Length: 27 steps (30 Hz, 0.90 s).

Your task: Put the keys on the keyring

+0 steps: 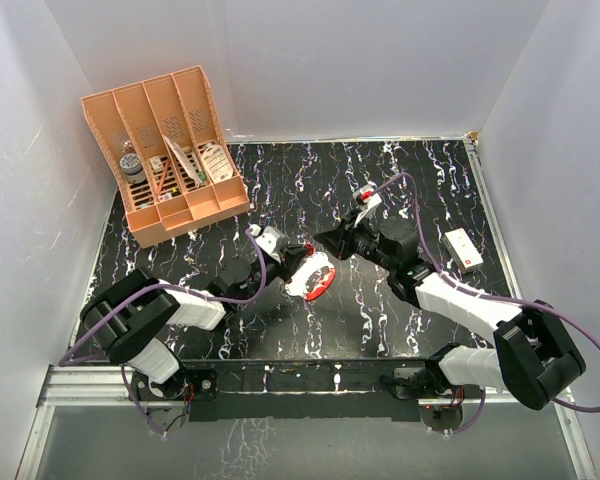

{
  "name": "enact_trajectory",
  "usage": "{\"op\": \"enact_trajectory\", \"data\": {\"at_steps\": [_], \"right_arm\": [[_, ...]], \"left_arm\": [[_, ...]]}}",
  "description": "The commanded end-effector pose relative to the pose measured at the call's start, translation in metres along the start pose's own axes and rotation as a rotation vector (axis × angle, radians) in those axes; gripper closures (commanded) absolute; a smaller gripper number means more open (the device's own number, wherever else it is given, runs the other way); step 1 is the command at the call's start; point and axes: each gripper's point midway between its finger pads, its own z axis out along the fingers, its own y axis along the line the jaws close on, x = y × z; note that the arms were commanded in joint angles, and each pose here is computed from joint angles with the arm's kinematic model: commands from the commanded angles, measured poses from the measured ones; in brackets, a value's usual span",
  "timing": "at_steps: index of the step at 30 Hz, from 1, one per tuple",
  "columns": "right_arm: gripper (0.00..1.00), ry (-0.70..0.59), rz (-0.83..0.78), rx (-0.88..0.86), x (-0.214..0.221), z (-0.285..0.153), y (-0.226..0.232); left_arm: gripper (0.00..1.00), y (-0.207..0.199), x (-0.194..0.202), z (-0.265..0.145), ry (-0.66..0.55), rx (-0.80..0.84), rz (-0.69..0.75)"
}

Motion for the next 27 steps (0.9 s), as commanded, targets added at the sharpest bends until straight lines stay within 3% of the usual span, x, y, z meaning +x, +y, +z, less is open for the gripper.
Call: {"op": "enact_trajectory", "data": {"at_steps": [1,4,7,17,27], "right_arm": [[0.92,-0.033,0.007,0.097,-0.03,0.004,-0.007],[0.65,0.021,0.048,0.11,-0.022,0.005,-0.011],[0.58,0.039,0.098,0.034,-0.016,0.008,0.001],[0.56,0.13,0.325,-0.2,0.011,0.018,0.034],[0.59,0.14,0.367,-0.269,0.011,0.014,0.047]], "left_arm": [[1.0,-0.009,-0.02,-0.007,-0.048,0.055,0.066],[1.0,-0.014,-0.024,-0.016,-0.082,0.09,0.104],[1.0,-0.016,-0.024,-0.025,-0.104,0.108,0.139],[1.0,-0.022,-0.024,-0.032,-0.165,0.161,0.23],[1.0,-0.025,-0.022,-0.028,-0.184,0.184,0.258]]}}
